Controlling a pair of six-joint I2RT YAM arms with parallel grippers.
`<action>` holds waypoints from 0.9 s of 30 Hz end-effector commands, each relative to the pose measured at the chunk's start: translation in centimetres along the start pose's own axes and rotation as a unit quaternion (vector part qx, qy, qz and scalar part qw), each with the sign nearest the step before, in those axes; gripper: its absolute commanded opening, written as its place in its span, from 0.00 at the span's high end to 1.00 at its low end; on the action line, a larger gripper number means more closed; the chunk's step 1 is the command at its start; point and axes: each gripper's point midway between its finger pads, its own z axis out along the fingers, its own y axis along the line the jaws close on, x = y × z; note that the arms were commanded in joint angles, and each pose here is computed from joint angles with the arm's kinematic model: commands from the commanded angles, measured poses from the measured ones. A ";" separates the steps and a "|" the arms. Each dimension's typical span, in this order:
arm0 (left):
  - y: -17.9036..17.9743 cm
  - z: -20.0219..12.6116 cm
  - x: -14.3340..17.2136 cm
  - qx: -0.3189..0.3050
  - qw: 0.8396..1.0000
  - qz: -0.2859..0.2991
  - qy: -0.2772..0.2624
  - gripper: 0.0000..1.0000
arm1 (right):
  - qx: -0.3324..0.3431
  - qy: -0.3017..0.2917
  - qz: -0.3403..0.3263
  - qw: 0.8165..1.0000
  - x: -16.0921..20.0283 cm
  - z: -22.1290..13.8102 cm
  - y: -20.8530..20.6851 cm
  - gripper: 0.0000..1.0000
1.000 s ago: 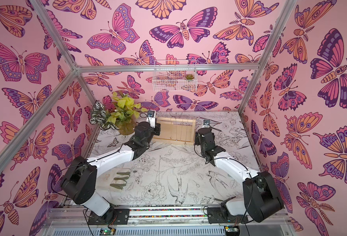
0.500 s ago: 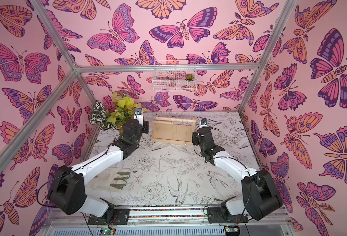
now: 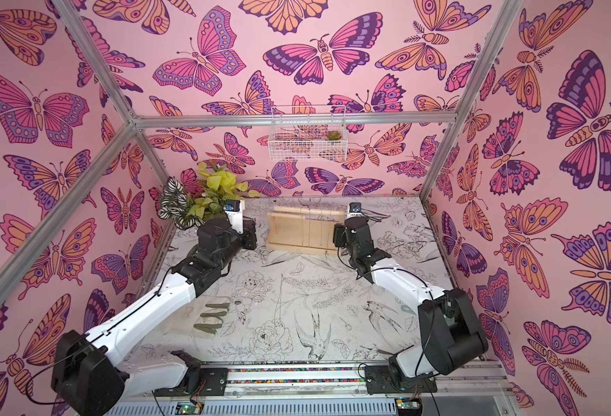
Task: Take the necklace off the jewelry display stand
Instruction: Pick up the stand at the center of the board, then place the necklace at the center of the board.
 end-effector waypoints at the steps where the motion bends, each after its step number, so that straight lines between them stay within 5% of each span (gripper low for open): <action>1: -2.2 -1.2 2.8 0.060 0.997 -0.027 0.046 1.00 | 0.020 -0.012 0.000 1.000 -1.3 0.6 0.3 0.34; 15: -3.9 -4.6 5.7 0.100 0.992 -0.033 0.069 1.00 | 0.083 -0.011 -0.027 0.996 -0.4 1.1 0.9 0.67; 27: -3.4 -6.5 7.1 0.100 0.991 -0.045 0.079 1.00 | 0.070 -0.005 -0.054 0.996 -0.3 1.2 1.3 0.80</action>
